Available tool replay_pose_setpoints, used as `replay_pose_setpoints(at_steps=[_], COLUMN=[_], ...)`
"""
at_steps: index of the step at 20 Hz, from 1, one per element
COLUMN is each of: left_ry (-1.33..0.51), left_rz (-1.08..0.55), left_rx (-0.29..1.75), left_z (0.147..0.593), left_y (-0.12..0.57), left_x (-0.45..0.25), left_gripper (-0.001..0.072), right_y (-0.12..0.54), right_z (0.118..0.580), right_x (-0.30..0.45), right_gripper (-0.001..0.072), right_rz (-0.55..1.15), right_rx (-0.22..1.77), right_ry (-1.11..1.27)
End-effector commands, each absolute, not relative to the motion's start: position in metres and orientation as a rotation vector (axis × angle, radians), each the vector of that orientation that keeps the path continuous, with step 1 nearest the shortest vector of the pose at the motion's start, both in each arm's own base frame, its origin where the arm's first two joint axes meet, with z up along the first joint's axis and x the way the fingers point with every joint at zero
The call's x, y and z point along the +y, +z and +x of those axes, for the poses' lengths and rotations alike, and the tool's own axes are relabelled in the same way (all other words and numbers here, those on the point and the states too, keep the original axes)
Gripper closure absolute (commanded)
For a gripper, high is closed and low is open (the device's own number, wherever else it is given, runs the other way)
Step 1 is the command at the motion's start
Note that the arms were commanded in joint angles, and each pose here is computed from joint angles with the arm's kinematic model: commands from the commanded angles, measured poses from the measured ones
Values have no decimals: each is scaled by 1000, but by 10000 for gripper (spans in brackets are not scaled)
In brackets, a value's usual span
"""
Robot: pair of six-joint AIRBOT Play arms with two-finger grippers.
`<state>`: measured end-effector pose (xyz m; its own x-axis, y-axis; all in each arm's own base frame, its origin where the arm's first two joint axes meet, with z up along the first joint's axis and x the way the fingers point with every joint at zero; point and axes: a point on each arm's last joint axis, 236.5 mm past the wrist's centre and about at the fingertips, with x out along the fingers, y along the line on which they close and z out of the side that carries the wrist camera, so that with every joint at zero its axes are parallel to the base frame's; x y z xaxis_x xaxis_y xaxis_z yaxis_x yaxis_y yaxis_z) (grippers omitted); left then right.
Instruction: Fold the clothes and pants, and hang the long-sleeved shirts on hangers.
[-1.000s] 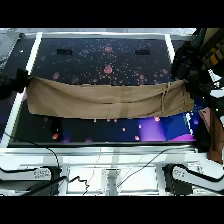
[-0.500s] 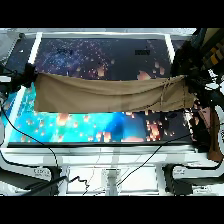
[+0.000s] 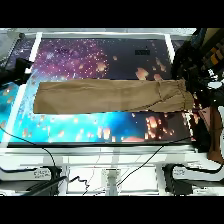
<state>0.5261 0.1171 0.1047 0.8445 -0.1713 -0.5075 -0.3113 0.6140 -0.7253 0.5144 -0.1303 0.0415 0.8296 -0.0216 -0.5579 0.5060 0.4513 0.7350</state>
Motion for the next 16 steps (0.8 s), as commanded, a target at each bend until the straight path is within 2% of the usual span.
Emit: replay_pose_setpoints(at_steps=[1, 2, 3, 5, 8, 11, 13, 15, 16], left_ry=[114, 211, 331, 560, 616, 417, 341, 297, 303], left_rz=[-679, -575, -539, -576, -732, -922, -1032, -1058, -1058], left_rx=[698, 733, 753, 769, 849, 931, 885, 821, 804], left_z=[453, 422, 391, 326, 278, 286, 306, 324, 329], left_y=[138, 140, 140, 124, 62, 5, -9, -12, -17], left_x=[130, 151, 172, 203, 189, 132, 117, 120, 125], left_gripper=[139, 139, 135, 132, 133, 133, 133, 123, 34], right_y=[63, 72, 80, 89, 86, 82, 80, 78, 77], right_z=[493, 487, 481, 473, 468, 465, 463, 461, 461], right_x=[-134, -141, -148, -158, -159, -162, -166, -169, -171], right_gripper=[21, 21, 21, 21, 21, 21, 22, 21, 22], right_rz=[960, 939, 922, 894, 875, 833, 794, 760, 752], right_rx=[554, 545, 534, 521, 545, 564, 573, 582, 583], right_ry=[-326, -333, -342, -358, -362, -372, -383, -393, -396])
